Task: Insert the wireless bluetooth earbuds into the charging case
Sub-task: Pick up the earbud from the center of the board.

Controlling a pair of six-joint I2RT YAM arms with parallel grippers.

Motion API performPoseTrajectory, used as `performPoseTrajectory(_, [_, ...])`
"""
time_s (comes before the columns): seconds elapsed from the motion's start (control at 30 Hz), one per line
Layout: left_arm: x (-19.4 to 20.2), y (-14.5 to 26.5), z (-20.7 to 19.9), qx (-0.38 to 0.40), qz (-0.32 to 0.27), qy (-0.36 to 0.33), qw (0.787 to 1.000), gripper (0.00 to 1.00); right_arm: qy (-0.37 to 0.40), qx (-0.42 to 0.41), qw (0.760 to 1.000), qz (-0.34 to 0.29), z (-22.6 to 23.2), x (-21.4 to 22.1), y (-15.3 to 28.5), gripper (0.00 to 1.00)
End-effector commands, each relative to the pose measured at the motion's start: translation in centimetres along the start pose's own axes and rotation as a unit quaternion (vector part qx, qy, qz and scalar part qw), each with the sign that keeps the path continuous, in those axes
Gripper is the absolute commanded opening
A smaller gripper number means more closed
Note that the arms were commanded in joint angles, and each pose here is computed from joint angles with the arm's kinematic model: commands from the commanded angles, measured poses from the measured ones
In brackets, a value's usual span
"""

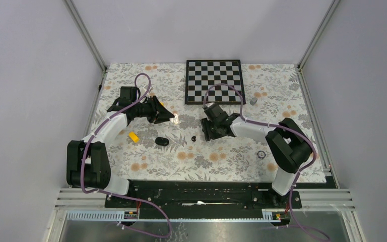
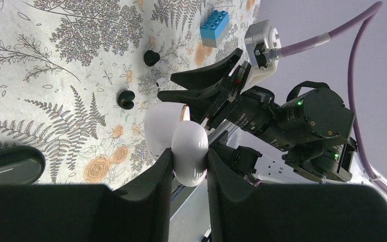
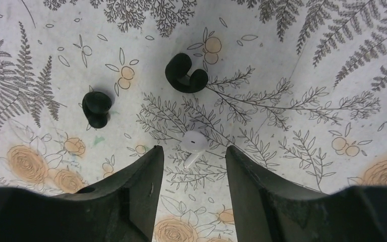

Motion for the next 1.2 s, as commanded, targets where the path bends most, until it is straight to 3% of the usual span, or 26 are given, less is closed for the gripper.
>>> performPoseTrajectory(0.0, [0.2,0.3,-0.5,0.017,-0.005,-0.024,1.000,0.00,0.045,0.052,0.998,0.012,-0.1,-0.6,-0.1,0.56])
performPoseTrajectory(0.1, [0.2,0.3,-0.5,0.017,-0.005,-0.024,1.000,0.00,0.048,0.053,0.997,0.016,0.1,-0.6,-0.4,0.55])
performPoseTrajectory(0.23, [0.2,0.3,-0.6,0.018,-0.006,-0.025,1.000,0.00,0.054,0.057,0.997,0.018,0.6,-0.7,-0.8,0.46])
performPoseTrajectory(0.73, [0.3,0.4,-0.6,0.020,-0.003,-0.026,0.999,0.00,0.062,0.084,0.994,0.030,1.9,-1.2,-1.4,0.38])
performPoseTrajectory(0.87, [0.3,0.4,-0.6,0.020,-0.002,-0.026,0.999,0.00,0.052,0.097,0.993,0.032,1.8,-1.1,-1.5,0.31])
performPoseTrajectory(1.0, [0.3,0.3,-0.5,0.020,-0.001,-0.025,0.999,0.00,0.052,0.113,0.992,0.037,1.7,-1.0,-1.3,0.33])
performPoseTrajectory(1.17, [0.2,0.3,-0.6,0.020,-0.001,-0.025,0.999,0.00,0.052,0.120,0.991,0.035,1.8,-0.9,-1.0,0.44])
Point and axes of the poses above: each gripper's point midway between its finger pads, its own y axis back along the fingers, its own z axis along the line the jaws close on, x = y × z, the point moved 10 cm from there along y, back along the fingers, and after that the axes turned 13 degrees about y, right-handed, at the moved point
